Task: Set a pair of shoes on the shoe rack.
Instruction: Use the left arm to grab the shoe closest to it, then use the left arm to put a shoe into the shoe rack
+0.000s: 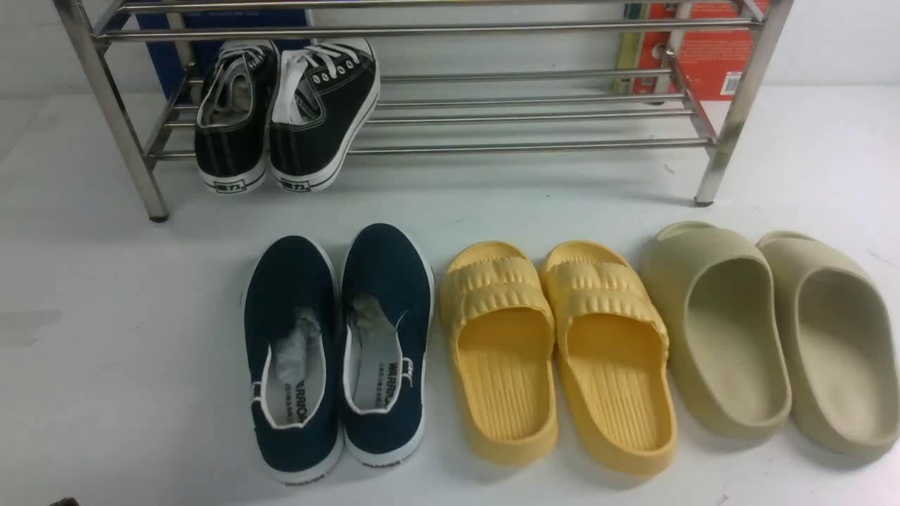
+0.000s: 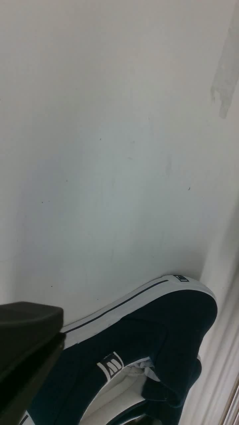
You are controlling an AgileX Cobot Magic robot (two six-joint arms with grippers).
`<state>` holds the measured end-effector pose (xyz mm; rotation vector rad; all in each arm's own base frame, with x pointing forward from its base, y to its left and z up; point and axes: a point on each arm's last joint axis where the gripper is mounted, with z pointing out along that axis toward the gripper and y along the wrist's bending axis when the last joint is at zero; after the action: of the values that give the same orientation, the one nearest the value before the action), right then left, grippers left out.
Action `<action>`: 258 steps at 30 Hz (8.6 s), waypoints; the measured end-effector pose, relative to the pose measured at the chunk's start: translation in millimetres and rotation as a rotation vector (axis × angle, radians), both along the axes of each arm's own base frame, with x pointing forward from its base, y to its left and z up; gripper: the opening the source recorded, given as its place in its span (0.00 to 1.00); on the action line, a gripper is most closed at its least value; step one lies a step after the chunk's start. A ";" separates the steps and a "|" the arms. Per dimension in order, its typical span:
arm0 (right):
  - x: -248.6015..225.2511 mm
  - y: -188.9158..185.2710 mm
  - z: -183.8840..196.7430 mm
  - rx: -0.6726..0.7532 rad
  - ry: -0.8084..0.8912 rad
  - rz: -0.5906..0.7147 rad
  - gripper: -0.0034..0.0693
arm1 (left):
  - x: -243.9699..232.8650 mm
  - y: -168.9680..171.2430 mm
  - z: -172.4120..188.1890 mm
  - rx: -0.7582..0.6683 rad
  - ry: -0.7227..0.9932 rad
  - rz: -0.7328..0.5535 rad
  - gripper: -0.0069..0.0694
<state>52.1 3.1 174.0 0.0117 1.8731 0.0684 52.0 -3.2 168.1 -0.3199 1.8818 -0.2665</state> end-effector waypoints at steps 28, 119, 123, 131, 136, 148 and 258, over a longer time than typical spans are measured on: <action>0.0 0.0 0.0 0.000 0.000 0.000 0.38 | 4.8 1.2 31.3 -0.770 -0.311 0.135 0.17; 0.0 0.0 0.0 0.000 0.000 0.000 0.38 | 235.8 -115.4 139.1 0.077 0.853 -0.358 0.11; 0.0 0.0 0.0 0.000 0.000 0.000 0.38 | 276.5 -129.2 136.2 0.087 0.806 -0.354 0.11; 0.0 0.0 0.0 0.000 0.000 0.000 0.38 | 345.8 -154.1 124.3 0.079 0.745 -0.339 0.11; 0.0 0.0 0.0 0.000 0.000 0.000 0.38 | 380.9 -163.0 121.1 0.087 0.688 -0.297 0.11; 0.0 0.0 0.0 0.000 0.000 0.000 0.38 | 402.4 -168.6 111.3 0.096 0.636 -0.282 0.11; 0.0 0.0 0.0 0.000 0.000 0.000 0.38 | 331.7 -181.5 52.9 0.083 0.472 -0.332 0.07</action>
<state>52.1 3.1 174.0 0.0117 1.8731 0.0684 383.7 -184.7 221.0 -0.0066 2.4064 -0.3572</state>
